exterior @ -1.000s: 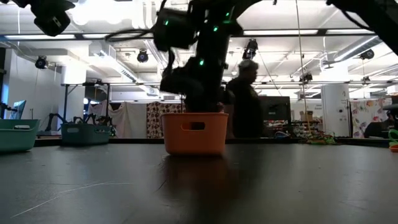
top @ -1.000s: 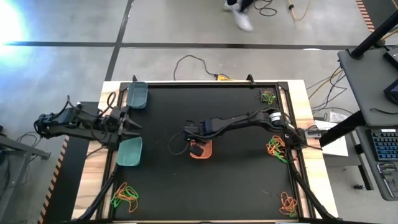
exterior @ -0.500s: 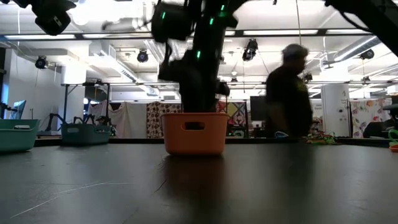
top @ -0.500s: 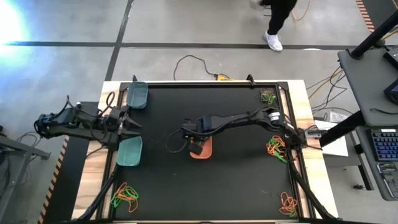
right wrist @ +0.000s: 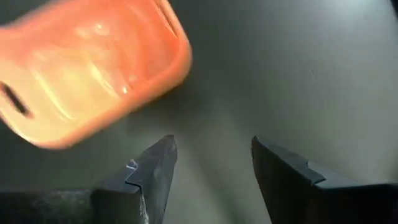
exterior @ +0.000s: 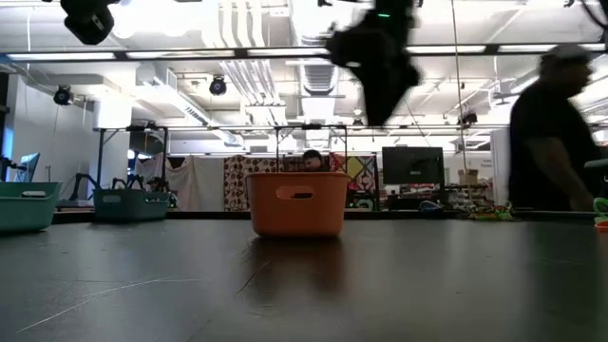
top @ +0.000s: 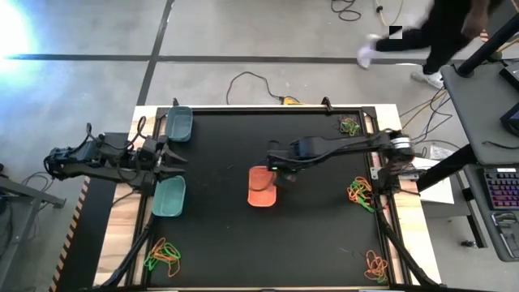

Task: Sort rubber bands into baskets
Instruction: Put the orange rubber band into the orange bin

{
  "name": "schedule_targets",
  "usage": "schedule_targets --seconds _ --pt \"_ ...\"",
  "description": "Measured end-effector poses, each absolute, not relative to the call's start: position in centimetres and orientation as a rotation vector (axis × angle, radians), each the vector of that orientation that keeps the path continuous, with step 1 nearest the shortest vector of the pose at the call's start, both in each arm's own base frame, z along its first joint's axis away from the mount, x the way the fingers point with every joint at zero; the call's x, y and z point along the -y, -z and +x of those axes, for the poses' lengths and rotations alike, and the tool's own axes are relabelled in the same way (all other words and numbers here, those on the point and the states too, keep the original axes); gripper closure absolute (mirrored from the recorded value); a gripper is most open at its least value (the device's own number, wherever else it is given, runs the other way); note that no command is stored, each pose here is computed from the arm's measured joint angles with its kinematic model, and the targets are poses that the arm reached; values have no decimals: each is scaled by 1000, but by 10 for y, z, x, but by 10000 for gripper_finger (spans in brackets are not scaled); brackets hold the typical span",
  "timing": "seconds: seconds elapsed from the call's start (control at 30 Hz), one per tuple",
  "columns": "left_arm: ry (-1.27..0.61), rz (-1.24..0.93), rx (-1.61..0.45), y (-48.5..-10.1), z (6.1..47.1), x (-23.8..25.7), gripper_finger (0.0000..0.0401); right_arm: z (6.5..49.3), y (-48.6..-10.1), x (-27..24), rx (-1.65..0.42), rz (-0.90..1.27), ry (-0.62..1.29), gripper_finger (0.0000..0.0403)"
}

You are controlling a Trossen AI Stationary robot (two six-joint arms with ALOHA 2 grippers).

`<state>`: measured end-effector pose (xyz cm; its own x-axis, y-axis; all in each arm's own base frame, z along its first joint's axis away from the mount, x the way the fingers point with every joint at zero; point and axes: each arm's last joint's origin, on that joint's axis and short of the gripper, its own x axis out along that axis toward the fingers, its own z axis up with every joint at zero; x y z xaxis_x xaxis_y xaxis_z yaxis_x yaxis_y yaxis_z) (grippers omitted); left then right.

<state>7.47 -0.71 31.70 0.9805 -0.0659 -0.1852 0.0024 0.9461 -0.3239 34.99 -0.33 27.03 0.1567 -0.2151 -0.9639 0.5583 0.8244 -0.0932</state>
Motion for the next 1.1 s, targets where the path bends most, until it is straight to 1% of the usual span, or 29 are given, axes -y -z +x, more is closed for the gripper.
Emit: schedule_targets --seconds 0.07,0.2,0.3,0.4,0.6,0.73,0.9,1.1 --pt "36 -329 -188 -318 79 8 249 324 -263 2 -1330 414 635 200" --pt "39 -323 -180 -320 92 9 249 276 -236 -6 -1411 652 792 200" --pt "41 -303 -173 -321 102 10 249 250 -218 -16 -1453 843 926 200" --pt "45 -283 -160 -323 112 11 249 231 -202 -24 -1506 940 1029 200" --pt "45 -279 -161 -325 124 13 249 210 -181 -28 -1531 991 1163 200" --pt "45 -279 -159 -328 127 13 249 199 -170 -28 -1578 1020 1183 209" --pt "43 -278 -172 -327 131 13 249 192 -155 -26 -1560 1033 1195 234" --pt "43 -278 -180 -326 133 14 249 180 -138 -23 -1539 1035 1253 280"
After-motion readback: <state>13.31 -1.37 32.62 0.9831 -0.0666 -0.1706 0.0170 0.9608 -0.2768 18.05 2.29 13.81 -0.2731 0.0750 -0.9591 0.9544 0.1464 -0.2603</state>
